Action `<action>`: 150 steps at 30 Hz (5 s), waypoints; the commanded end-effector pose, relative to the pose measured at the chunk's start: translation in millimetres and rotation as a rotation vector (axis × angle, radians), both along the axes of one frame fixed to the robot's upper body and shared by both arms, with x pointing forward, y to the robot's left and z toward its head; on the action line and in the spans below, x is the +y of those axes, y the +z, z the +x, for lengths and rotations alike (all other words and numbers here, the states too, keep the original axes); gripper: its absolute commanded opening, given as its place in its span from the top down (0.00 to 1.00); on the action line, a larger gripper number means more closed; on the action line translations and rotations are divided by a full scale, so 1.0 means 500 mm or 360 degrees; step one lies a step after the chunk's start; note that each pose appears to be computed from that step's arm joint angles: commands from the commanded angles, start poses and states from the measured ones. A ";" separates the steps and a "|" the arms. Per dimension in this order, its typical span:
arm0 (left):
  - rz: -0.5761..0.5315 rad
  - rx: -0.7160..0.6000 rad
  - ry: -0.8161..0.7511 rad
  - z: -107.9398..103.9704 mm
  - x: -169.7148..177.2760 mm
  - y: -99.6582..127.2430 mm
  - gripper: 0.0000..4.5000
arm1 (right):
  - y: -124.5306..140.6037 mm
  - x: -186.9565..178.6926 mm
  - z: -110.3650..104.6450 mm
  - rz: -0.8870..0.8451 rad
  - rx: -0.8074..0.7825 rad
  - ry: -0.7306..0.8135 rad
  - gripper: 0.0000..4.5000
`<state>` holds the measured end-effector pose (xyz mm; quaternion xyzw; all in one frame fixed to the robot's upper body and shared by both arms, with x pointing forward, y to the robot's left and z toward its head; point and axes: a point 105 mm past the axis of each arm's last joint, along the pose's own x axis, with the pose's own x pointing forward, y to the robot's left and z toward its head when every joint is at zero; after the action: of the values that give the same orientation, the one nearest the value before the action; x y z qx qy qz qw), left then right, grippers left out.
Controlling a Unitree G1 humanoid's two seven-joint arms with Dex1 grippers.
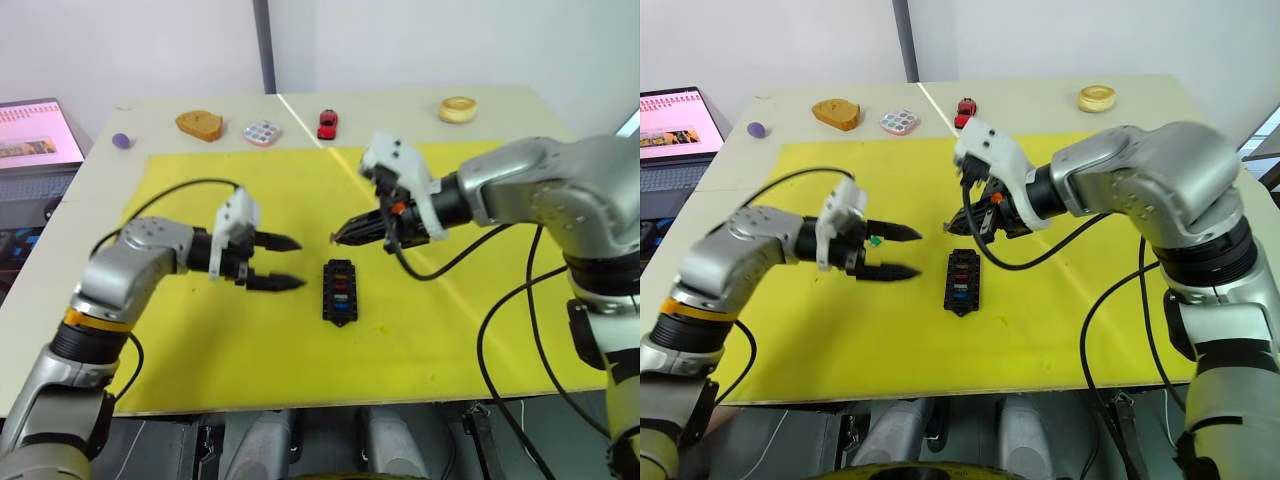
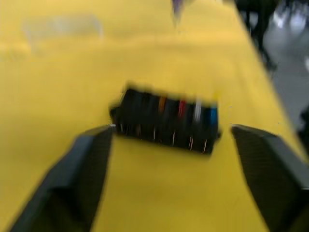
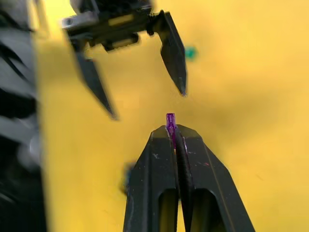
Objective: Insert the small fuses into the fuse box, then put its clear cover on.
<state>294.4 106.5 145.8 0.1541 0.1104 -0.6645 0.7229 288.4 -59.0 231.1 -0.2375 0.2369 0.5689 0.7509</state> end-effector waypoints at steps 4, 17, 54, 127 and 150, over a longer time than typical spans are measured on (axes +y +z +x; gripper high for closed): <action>0.0077 -0.0294 -0.0169 0.018 -0.018 -0.011 0.01 | -0.046 0.006 0.014 -0.0242 -0.0102 0.0093 1.00; 0.0052 -0.0321 -0.0208 0.020 -0.042 -0.028 0.01 | -0.067 0.006 0.030 -0.0324 -0.0163 0.0068 1.00; 0.0090 -0.0380 -0.0166 0.025 -0.046 -0.037 0.01 | -0.094 0.000 0.042 -0.0428 -0.0265 0.0139 1.00; 0.0137 -0.0379 -0.0172 0.014 -0.056 -0.066 0.00 | -0.075 0.021 0.064 -0.0499 -0.0233 0.0176 0.69; 0.0178 -0.0418 -0.0149 0.037 -0.044 -0.056 0.00 | -0.051 0.012 0.040 -0.0345 -0.0219 0.0238 0.99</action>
<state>309.3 85.1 110.0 0.2706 0.0580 -0.6687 0.6901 309.7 -54.2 193.9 -0.3648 0.2518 0.5769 0.6861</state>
